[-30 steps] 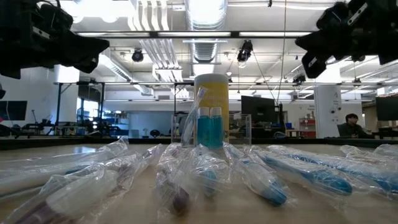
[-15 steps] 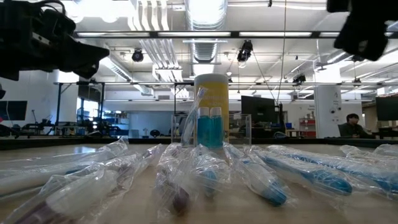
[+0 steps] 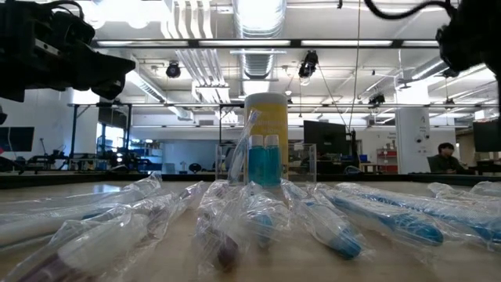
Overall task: Pick & Place toothbrushing station
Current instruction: Put the blue toothbrush into the transparent organizer
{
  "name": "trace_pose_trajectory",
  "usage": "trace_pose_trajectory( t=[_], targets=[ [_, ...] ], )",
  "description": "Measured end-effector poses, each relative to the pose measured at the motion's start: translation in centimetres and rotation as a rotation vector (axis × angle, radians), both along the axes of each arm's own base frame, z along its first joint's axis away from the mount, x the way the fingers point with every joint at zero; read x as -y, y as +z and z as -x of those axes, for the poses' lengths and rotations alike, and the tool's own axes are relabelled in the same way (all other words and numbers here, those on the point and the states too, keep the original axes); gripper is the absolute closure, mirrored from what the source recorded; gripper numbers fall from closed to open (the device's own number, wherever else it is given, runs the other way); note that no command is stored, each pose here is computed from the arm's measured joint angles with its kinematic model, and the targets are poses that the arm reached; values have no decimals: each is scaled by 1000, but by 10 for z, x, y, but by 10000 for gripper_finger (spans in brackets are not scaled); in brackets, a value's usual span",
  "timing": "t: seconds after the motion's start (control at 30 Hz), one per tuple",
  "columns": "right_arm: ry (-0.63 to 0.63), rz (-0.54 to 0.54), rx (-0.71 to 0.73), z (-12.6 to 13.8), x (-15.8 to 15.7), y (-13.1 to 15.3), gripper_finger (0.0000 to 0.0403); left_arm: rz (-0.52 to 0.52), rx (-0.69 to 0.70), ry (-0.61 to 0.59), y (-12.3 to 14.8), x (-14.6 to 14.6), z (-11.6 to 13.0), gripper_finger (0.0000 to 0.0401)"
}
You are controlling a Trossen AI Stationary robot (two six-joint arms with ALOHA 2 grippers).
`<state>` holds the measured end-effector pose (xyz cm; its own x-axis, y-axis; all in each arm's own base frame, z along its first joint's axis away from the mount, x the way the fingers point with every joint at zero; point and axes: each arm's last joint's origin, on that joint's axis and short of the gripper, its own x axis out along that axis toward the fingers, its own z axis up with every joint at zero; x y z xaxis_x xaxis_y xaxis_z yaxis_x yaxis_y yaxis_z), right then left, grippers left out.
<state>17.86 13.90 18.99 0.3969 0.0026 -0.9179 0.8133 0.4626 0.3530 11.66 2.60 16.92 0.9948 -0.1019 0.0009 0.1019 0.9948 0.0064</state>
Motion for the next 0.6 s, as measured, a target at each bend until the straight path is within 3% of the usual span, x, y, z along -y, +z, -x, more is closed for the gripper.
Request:
trace_pose_trajectory(
  t=[0.13, 0.3, 0.47, 0.6],
  targets=[
    [22, -112, -50, -9, -11, -11, 337, 5, -1, -2, 0, 0, 0, 393],
    [-1, -179, -29, -20, -21, -22, 246, 12, -27, -7, -3, 0, 0, 397],
    [-71, -183, -78, -27, -23, -38, 164, 10, -43, -7, -4, 0, 0, 384],
    [-106, -184, -148, -34, -21, -51, 126, 1, -41, -7, -4, 0, 0, 382]
  ],
)
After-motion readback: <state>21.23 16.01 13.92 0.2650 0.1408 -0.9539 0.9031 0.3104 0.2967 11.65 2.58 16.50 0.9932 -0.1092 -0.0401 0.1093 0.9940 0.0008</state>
